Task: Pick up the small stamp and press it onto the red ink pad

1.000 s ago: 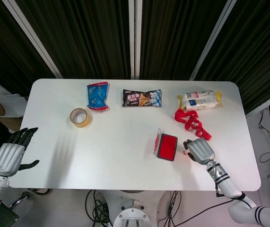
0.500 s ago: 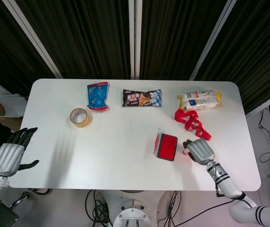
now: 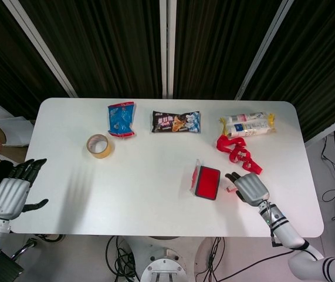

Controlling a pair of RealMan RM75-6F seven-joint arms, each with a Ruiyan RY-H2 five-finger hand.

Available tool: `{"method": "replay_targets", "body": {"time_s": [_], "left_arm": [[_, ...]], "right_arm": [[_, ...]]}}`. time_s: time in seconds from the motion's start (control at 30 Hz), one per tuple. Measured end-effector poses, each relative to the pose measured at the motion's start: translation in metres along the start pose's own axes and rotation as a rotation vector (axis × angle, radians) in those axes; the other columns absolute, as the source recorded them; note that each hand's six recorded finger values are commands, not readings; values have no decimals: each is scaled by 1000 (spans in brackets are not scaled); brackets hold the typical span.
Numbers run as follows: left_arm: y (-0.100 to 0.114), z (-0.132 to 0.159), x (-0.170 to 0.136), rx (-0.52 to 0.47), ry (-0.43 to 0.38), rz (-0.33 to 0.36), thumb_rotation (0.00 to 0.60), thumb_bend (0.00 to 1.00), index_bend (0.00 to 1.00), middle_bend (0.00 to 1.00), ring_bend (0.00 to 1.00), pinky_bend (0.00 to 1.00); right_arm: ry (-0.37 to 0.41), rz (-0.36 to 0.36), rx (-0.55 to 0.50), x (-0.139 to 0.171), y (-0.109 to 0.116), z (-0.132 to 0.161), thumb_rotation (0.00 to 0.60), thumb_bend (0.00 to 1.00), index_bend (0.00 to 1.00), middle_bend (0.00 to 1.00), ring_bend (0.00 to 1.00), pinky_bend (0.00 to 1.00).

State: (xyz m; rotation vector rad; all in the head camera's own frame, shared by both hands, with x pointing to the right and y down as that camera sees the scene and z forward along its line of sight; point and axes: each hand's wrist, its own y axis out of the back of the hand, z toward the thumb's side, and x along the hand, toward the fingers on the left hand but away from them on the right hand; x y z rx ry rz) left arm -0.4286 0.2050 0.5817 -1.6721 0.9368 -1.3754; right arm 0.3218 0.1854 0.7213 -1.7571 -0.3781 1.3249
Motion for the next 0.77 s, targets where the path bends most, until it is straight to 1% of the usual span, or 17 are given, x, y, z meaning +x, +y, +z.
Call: {"method": "replay_targets", "body": {"time_s": [0.07,0.13,0.2,0.23,0.27,0.3,0.33,0.37,0.4,0.43,0.47,0.5,0.6,0.7,0.77], "left_arm": [[2,-1,-1,2,2,4,599,7,51,112,99,163],[4,-2,-2,3,4,7,599,6,51,112,99,163],[4,-2,-2,1,5,8,598,6,51,112,99,163],[4,-2,-2,-1,4,9,598,6,52,113,99,163],[4,-2,-2,-3,4,10,598,6,52,113,99,163],[4,-1,-2,-5,3,12,598,6,51,112,99,163],[4,-1,-1,-8,1,14,598,6,51,112,99,163],[4,0,-1,-10,0,17,597,6,51,112,99,163],[5,0,-1,-11,-1,20,596,6,51,112,99,163],[5,0,0,-11,-2,22,596,6,52,112,99,163],[6,1,1,-10,-4,23,595,6,52,113,99,163],[6,1,1,-9,-6,24,597,6,52,112,99,163],[8,2,3,-3,-8,38,598,7,53,112,99,163],[13,1,4,13,-7,71,597,7,54,111,99,163],[16,-1,4,27,0,82,596,7,54,111,99,163]], "right_arm": [[-6,-14,2,8,7,-4,600,252,111,243,786,931],[-24,-39,2,20,18,-11,600,236,88,231,785,930],[-51,-78,-1,36,31,-20,600,213,72,220,760,913],[-66,-99,-5,43,37,-25,600,194,60,207,704,890],[-83,-122,-10,50,43,-29,600,168,43,182,608,835],[-107,-156,-21,61,51,-35,600,125,22,131,424,684],[-128,-184,-32,69,56,-40,600,71,5,70,218,446],[-150,-214,-44,77,61,-45,600,41,0,37,113,281],[-184,-255,-60,89,67,-52,600,8,0,5,10,74],[-214,-284,-69,98,70,-58,600,0,0,0,0,18],[-248,-309,-77,108,72,-64,600,0,0,0,0,0],[-298,-333,-87,121,73,-72,600,0,0,0,0,0],[-407,-343,-109,143,69,-91,600,0,0,0,0,0],[-471,-338,-140,148,65,-104,600,0,0,0,0,0],[-482,-336,-155,148,63,-107,600,0,0,0,0,0]]}}
